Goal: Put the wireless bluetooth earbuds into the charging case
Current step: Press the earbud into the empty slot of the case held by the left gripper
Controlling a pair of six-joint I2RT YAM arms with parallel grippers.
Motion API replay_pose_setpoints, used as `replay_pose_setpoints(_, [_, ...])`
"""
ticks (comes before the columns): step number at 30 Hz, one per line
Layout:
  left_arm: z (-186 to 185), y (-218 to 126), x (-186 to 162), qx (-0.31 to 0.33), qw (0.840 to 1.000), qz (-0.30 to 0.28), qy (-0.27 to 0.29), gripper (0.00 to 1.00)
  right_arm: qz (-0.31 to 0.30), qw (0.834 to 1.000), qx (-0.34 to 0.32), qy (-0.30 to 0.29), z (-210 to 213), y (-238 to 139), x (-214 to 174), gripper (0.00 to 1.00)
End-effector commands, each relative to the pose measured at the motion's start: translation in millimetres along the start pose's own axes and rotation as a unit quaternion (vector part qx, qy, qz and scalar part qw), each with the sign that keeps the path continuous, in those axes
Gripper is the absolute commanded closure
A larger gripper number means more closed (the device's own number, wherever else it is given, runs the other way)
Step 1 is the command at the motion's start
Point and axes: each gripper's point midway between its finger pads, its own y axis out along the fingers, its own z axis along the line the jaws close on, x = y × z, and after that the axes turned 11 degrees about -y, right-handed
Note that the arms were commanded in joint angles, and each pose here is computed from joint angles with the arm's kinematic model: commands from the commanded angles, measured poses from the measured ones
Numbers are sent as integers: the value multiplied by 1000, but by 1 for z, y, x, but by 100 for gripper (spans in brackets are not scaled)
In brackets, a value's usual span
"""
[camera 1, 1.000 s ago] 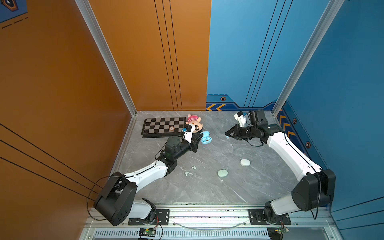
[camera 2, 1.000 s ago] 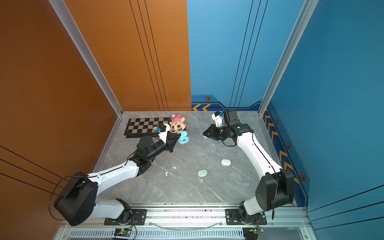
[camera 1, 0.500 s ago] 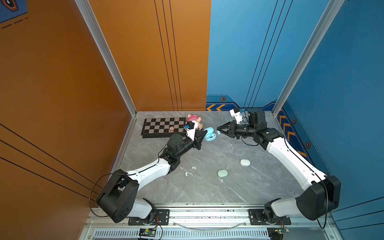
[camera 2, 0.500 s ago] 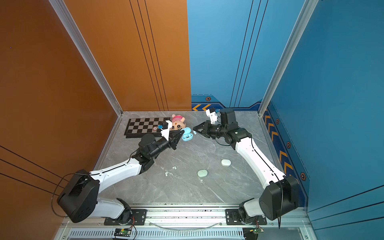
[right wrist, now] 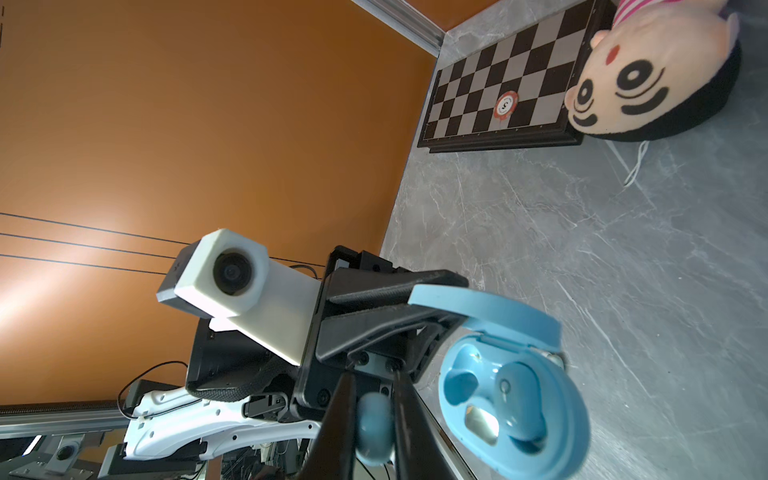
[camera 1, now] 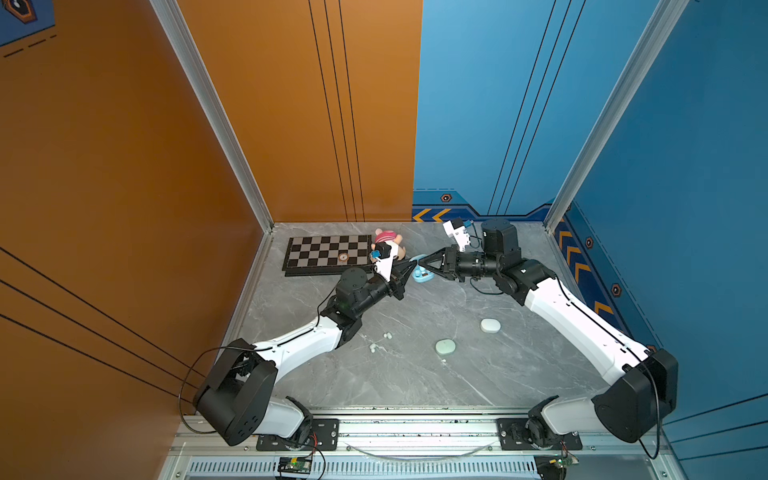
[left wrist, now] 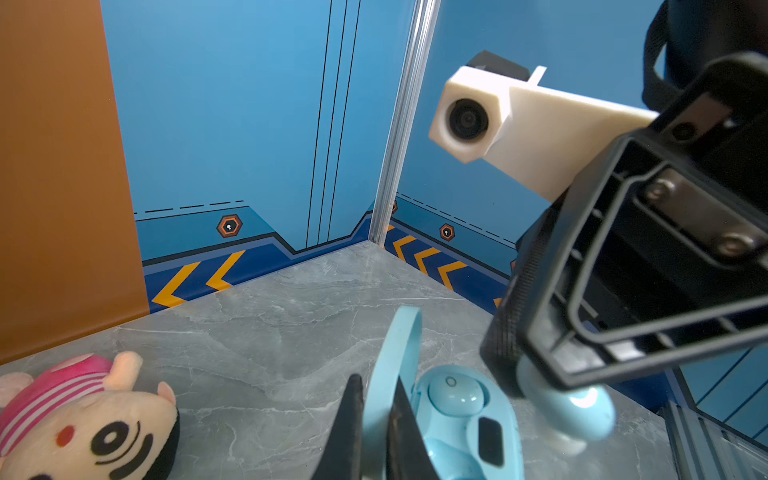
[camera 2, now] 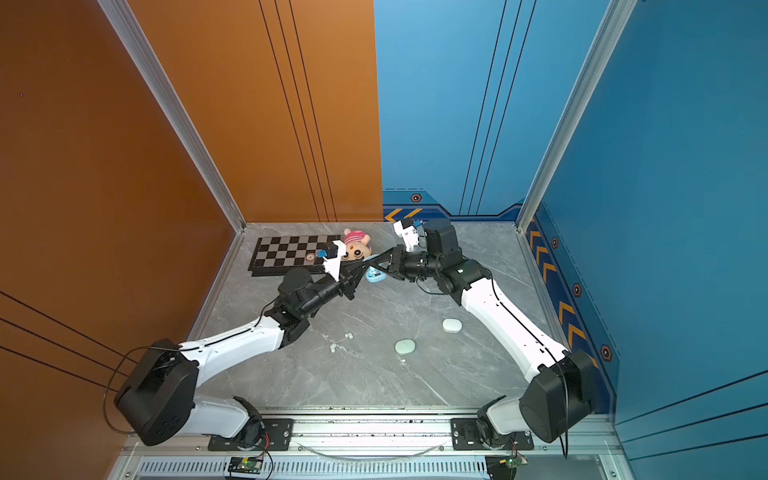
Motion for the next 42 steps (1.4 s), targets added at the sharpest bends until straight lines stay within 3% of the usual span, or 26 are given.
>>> replay_pose_setpoints(1, [-11, 3, 20, -10, 1000, -27, 0, 100, -1, 1000, 2, -1, -2, 9, -2, 84])
replay_pose_setpoints(42, [-14, -4, 22, -13, 999, -31, 0, 100, -17, 998, -61, -3, -43, 20, -5, 83])
